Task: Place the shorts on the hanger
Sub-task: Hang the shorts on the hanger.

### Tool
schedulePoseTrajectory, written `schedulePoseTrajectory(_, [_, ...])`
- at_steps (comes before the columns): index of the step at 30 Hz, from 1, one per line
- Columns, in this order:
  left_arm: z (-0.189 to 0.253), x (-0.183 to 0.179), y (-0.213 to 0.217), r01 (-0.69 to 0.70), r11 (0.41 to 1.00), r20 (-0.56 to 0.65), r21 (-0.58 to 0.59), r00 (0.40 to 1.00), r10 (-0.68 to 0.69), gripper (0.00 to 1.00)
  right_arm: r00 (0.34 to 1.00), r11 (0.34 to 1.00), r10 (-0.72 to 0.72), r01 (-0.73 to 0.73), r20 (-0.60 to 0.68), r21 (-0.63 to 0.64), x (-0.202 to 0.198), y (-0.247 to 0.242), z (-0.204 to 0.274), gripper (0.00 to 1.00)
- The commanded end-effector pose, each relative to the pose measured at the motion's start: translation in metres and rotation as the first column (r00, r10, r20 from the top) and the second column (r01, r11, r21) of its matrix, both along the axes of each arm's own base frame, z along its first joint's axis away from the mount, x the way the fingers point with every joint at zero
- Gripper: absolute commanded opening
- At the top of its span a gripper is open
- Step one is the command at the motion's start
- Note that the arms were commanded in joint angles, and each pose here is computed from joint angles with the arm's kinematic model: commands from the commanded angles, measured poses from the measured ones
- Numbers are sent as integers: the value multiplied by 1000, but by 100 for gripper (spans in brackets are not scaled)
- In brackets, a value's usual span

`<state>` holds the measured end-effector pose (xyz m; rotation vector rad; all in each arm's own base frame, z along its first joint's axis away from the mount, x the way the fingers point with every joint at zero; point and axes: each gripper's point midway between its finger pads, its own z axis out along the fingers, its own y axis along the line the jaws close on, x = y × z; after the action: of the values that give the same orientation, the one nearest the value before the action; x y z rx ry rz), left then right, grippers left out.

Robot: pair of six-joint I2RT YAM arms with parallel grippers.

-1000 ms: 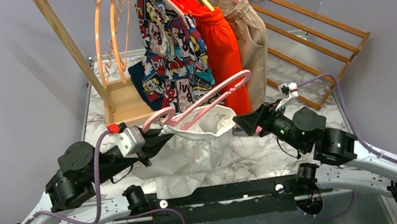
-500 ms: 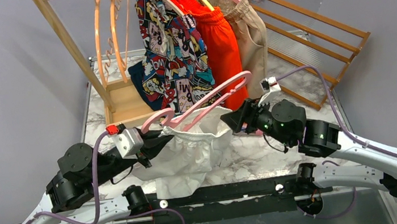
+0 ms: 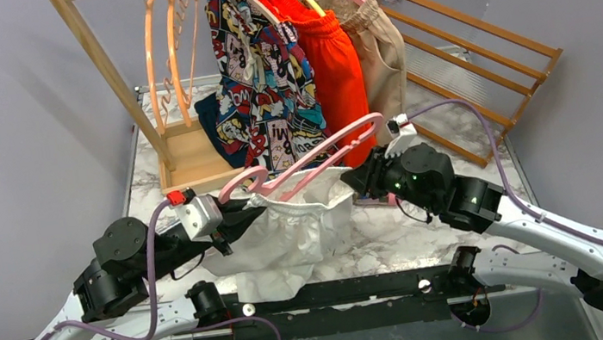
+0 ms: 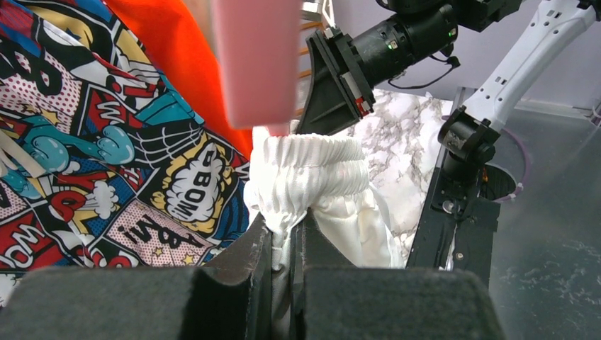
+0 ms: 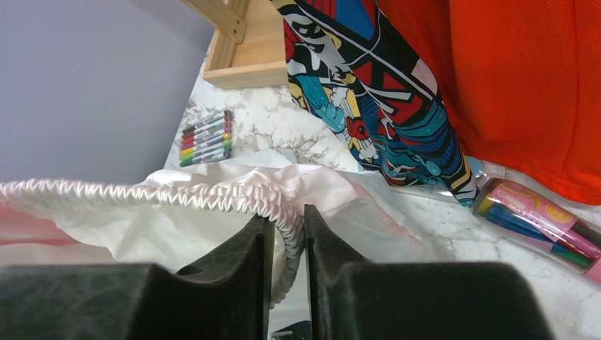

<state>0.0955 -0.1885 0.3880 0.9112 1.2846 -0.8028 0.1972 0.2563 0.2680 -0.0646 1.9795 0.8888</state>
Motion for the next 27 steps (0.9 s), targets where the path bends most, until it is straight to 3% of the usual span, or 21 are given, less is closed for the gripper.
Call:
schedulePoseTrajectory(1, [17,-3,1,9,997,21,-75,1000,-8,0,999,999,44,-43,-24,32,2,5,-3,17])
schedulePoseTrajectory(5, [3,-1,-1,4,999,-6,-51,1000,-4,0,999,1000,22,-21,-43,23,7,-3,-13,1])
schedulePoseTrajectory(18, [-29,1,0,-19,1000,-77,2,997,19,0,992,986,-126,121,-32,-115,17,-49,-39,1])
schedulePoseTrajectory(27, [-55,-4,-3,8,998,-148,69,989,2,0,985,959,-165,172,49,-224,15,-80,-23,1])
